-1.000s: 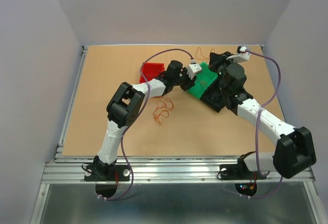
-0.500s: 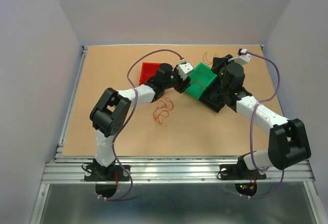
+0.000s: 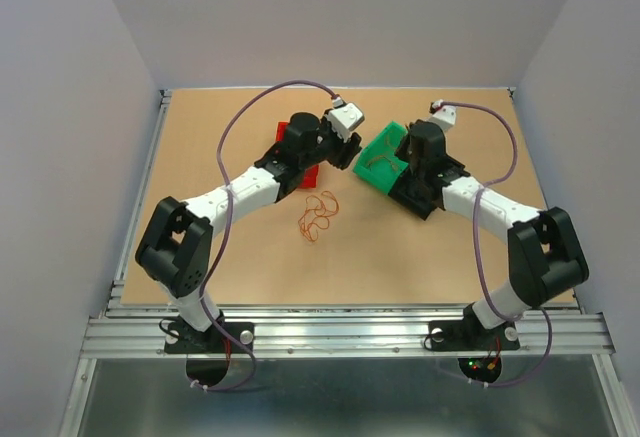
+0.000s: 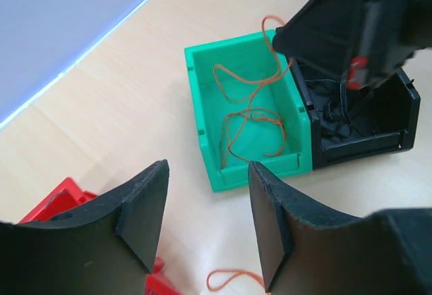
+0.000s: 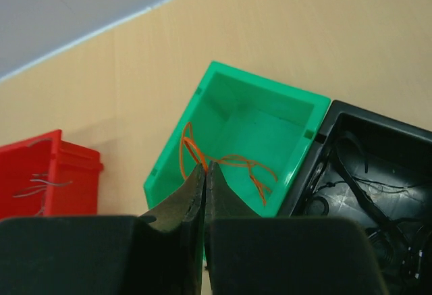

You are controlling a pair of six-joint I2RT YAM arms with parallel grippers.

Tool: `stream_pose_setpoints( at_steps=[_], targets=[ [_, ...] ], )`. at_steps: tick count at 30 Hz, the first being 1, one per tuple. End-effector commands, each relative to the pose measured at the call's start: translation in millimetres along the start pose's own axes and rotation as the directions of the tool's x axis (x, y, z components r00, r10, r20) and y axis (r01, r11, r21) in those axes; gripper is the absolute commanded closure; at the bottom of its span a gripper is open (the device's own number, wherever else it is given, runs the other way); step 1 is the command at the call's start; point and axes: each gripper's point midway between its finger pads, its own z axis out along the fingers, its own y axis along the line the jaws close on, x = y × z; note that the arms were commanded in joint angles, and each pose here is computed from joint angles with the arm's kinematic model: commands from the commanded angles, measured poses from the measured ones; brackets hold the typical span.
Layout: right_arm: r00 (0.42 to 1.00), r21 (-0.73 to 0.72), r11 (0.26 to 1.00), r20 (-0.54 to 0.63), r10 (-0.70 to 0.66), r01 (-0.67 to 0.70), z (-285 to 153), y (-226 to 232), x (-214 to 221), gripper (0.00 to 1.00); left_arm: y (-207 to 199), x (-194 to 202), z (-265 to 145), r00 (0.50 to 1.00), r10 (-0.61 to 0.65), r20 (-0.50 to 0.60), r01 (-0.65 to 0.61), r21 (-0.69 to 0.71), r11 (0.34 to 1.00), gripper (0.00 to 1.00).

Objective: Untangle the cables

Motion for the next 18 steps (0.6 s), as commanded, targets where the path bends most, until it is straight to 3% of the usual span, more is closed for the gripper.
stream_pose_setpoints(
  at_steps=[1,6,8,9,10,16,18],
  targets=[
    [0.996,0.073,0.994,-0.034,-0.083,0.086,7.9,4.4,1.6,1.0,3.3,-10.5,-26.9,1.0,-0.026,-0.001,0.026,-0.047,0.999,0.39],
    [0.984,0.155,0.972,-0.062,-0.169,0.177,23.6,9.4,11.7,1.0,7.0,-17.3,-42.7,1.0,-0.001,0.023,0.003,-0.082,0.997,0.39],
    [0.954,0.206,0.939,-0.177,-0.242,0.277,37.8,-1.5,42.6,0.99,9.6,-11.7,-45.3,1.0,0.016,0.016,-0.014,-0.1,0.995,0.39],
    [0.958,0.201,0.942,-0.161,-0.239,0.269,46.1,11.7,30.4,1.0,11.3,-13.2,-47.3,1.0,0.022,0.02,-0.019,-0.11,0.994,0.39],
    [0.934,0.209,0.922,-0.225,-0.279,0.326,54.1,3.8,53.0,0.99,13.3,-8.7,-49.0,1.0,0.024,0.012,-0.023,-0.119,0.993,0.39],
    [0.909,0.194,0.914,-0.3,-0.29,0.356,75.6,12.9,74.8,0.99,19.6,-9.0,-62.1,0.997,0.048,0.062,-0.037,-0.162,0.986,0.39],
    [0.859,0.211,0.88,-0.4,-0.319,0.425,77.8,-2.4,102.1,0.99,17.8,-8.6,-64.4,0.996,0.048,0.069,-0.037,-0.157,0.987,0.39]
  ],
)
